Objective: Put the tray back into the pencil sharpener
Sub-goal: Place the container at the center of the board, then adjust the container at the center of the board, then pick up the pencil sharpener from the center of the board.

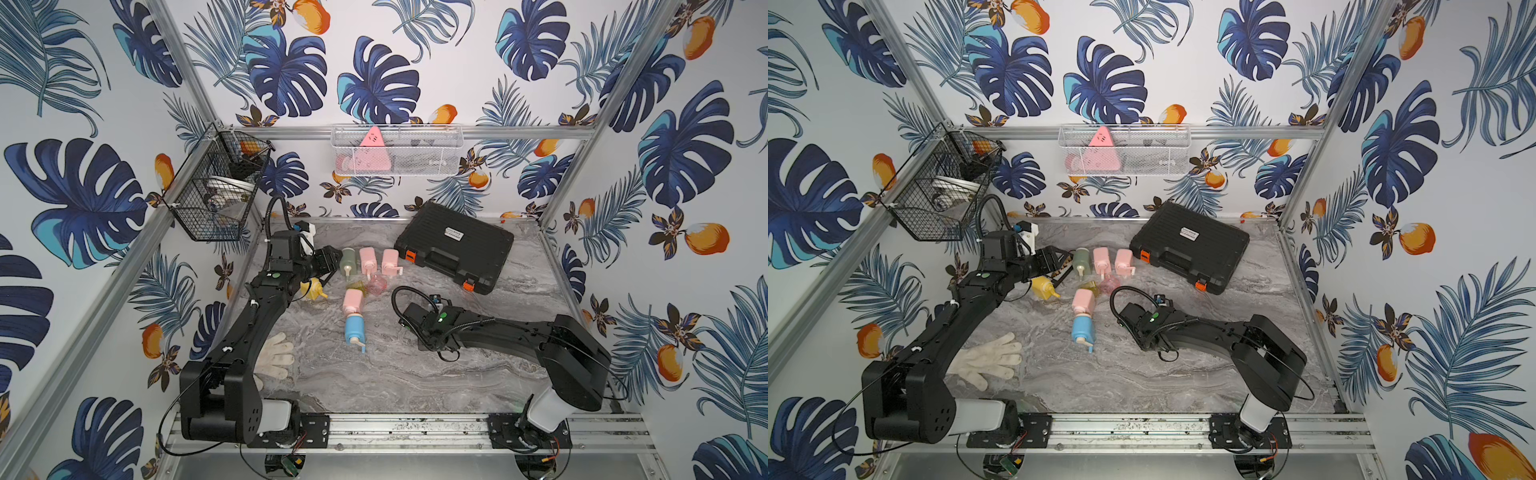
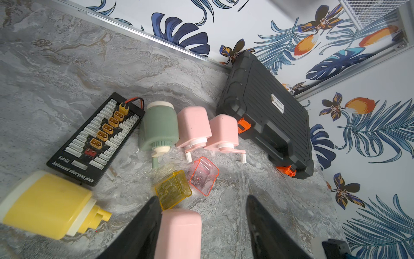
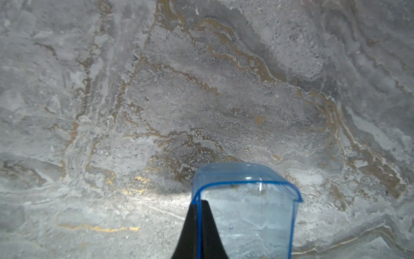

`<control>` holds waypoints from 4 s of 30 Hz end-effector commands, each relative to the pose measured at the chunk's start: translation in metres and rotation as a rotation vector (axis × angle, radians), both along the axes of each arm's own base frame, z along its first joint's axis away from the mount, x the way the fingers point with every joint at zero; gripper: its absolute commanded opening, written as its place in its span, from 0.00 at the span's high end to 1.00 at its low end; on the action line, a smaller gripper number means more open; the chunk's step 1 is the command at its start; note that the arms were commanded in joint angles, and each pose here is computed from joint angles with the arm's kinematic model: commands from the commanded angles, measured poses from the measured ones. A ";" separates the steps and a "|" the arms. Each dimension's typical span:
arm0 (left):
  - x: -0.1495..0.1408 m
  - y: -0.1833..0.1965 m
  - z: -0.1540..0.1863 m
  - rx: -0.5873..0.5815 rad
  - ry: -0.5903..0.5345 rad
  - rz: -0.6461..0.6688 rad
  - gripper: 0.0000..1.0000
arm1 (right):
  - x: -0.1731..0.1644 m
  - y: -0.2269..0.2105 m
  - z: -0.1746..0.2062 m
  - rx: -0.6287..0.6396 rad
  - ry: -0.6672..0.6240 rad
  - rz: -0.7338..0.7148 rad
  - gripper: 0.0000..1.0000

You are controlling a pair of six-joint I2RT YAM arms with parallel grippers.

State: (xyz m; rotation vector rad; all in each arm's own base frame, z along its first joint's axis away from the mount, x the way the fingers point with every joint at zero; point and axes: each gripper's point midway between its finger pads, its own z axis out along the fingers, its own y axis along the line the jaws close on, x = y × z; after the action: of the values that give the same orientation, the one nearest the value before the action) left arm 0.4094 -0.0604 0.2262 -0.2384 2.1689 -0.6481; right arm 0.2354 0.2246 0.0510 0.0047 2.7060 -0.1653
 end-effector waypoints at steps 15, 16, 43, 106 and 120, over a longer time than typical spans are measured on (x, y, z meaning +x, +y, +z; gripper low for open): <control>0.001 0.004 0.005 0.051 -0.031 0.006 0.36 | -0.003 -0.002 0.015 0.048 -0.030 -0.025 0.67; 0.001 0.003 0.004 0.056 -0.032 0.005 0.36 | -0.002 -0.006 0.019 0.042 -0.044 -0.036 0.67; -0.003 -0.008 -0.002 0.136 -0.028 -0.031 0.36 | -0.024 0.003 -0.019 0.348 0.089 -0.027 0.75; -0.145 -0.079 -0.159 0.541 0.580 -0.180 0.20 | -0.012 -0.054 0.043 0.361 -0.219 -0.044 0.64; -0.138 -0.071 -0.172 0.513 0.582 -0.124 0.29 | -0.010 -0.047 0.043 0.367 -0.208 -0.029 0.64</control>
State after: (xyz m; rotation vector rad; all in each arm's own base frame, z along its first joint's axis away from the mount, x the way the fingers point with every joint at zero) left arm 0.2674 -0.1316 0.0549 0.0288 2.8553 -0.0588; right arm 0.2221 0.1716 0.0896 0.1632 2.5027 0.2820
